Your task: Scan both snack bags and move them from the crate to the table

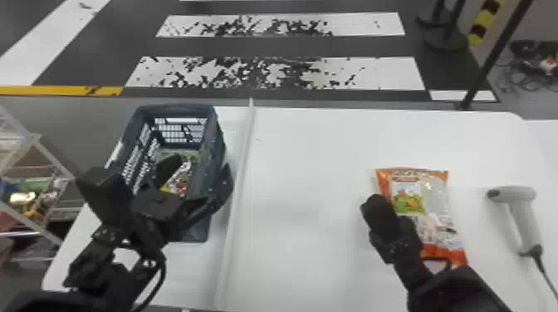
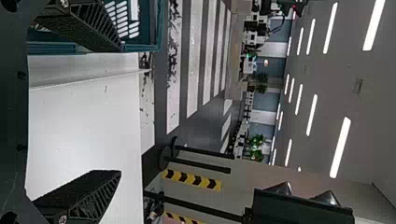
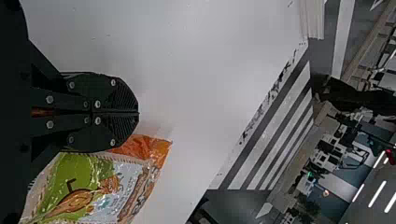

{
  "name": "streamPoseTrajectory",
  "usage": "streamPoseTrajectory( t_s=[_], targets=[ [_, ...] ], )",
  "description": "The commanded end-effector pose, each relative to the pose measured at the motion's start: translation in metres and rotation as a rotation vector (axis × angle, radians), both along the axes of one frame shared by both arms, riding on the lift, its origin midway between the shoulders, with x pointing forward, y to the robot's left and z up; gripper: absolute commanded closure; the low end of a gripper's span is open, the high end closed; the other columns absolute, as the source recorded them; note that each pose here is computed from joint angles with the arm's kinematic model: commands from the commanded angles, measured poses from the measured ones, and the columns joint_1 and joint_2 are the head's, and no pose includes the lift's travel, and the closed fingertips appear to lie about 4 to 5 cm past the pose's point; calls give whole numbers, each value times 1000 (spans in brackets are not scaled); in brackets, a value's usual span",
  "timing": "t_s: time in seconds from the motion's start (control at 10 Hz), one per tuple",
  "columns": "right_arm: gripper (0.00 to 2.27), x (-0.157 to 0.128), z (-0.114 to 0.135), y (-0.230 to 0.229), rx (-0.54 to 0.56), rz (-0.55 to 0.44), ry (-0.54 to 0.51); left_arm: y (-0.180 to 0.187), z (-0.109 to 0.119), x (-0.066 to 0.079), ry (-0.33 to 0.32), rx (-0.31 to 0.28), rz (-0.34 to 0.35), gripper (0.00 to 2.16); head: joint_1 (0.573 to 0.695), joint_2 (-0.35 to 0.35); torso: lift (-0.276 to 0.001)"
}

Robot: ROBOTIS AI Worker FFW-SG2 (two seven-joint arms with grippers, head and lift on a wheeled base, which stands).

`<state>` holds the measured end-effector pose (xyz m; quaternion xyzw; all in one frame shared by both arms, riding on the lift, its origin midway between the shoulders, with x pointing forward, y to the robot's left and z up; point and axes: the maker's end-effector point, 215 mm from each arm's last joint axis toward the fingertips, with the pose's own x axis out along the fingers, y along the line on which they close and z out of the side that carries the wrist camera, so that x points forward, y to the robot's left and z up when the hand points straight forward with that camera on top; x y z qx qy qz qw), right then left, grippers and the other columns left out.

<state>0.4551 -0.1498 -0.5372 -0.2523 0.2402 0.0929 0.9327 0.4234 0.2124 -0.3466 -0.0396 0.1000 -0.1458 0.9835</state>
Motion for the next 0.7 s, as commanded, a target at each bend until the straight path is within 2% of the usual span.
streamPoseTrajectory(
  t_s=[0.0, 0.2, 0.3, 0.4, 0.5, 0.6],
  targets=[
    [2260, -4, 16, 6, 17, 6, -23, -1, 0, 0, -1, -1, -2, 60, 695, 79, -88],
    [2256, -11, 75, 0, 55, -12, -112, -1, -2, 0, 4, -1, -2, 60, 695, 88, -88],
    [1777, -11, 101, -22, 55, -60, -144, -1, -2, 0, 4, -1, -2, 60, 695, 87, -88],
    [775, -9, 124, -57, 73, -122, -180, 0, -1, 0, 0, 0, 0, 60, 695, 66, -88],
    [235, -11, 123, -88, 85, -184, -160, 0, -1, 0, 0, 0, 0, 60, 695, 50, -88],
    [100, -16, 117, -131, 70, -256, -144, 0, 0, 0, -1, 0, 1, 60, 695, 8, -88]
  ],
)
